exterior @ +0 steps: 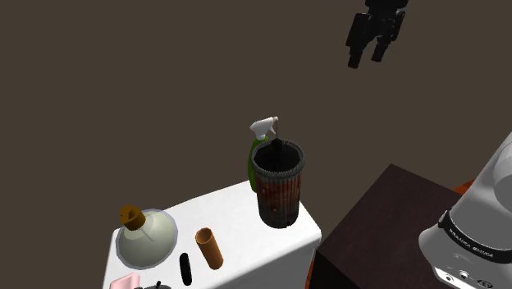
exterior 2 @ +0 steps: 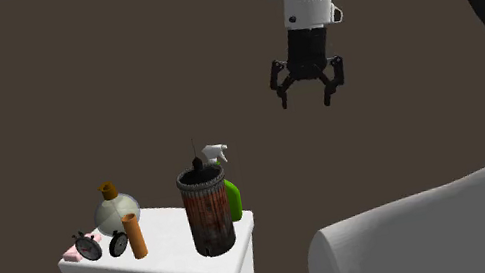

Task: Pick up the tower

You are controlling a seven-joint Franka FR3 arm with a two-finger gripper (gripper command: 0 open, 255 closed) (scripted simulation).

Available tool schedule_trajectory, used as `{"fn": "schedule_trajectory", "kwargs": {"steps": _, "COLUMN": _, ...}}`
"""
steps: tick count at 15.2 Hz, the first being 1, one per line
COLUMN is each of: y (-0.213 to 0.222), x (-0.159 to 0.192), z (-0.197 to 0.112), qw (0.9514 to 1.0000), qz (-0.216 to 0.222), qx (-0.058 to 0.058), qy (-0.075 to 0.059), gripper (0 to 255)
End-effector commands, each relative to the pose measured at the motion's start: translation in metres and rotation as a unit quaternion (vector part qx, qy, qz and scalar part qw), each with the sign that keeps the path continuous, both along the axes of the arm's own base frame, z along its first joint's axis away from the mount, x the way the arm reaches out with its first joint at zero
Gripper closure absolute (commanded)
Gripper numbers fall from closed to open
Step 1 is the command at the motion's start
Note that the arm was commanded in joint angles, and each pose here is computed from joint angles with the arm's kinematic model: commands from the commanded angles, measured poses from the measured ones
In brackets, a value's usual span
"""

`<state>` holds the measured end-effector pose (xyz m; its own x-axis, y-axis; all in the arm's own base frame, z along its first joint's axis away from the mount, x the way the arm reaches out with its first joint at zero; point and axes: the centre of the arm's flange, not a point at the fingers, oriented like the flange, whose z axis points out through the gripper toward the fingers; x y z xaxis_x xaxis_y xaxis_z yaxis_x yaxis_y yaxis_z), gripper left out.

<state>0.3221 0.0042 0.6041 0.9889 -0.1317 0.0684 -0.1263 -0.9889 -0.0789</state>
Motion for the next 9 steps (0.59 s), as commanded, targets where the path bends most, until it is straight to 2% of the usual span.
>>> {"fn": "schedule_trajectory", "kwargs": {"steps": 1, "y": 0.0, "x": 0.0, "z": 0.0, "qw": 1.0, "qz": 0.0, "qx": 0.0, "qy": 0.0, "gripper": 0}}
{"fn": "schedule_trajectory", "kwargs": {"steps": 5, "y": 0.051, "x": 0.003, "z": -0.012, "qw": 0.998, "qz": -0.058, "qx": 0.004, "qy": 0.023, "gripper": 0}}
{"fn": "schedule_trajectory", "kwargs": {"steps": 9, "y": 0.101, "x": 0.012, "z": -0.023, "qw": 0.9921, "qz": -0.116, "qx": 0.009, "qy": 0.046, "gripper": 0}}
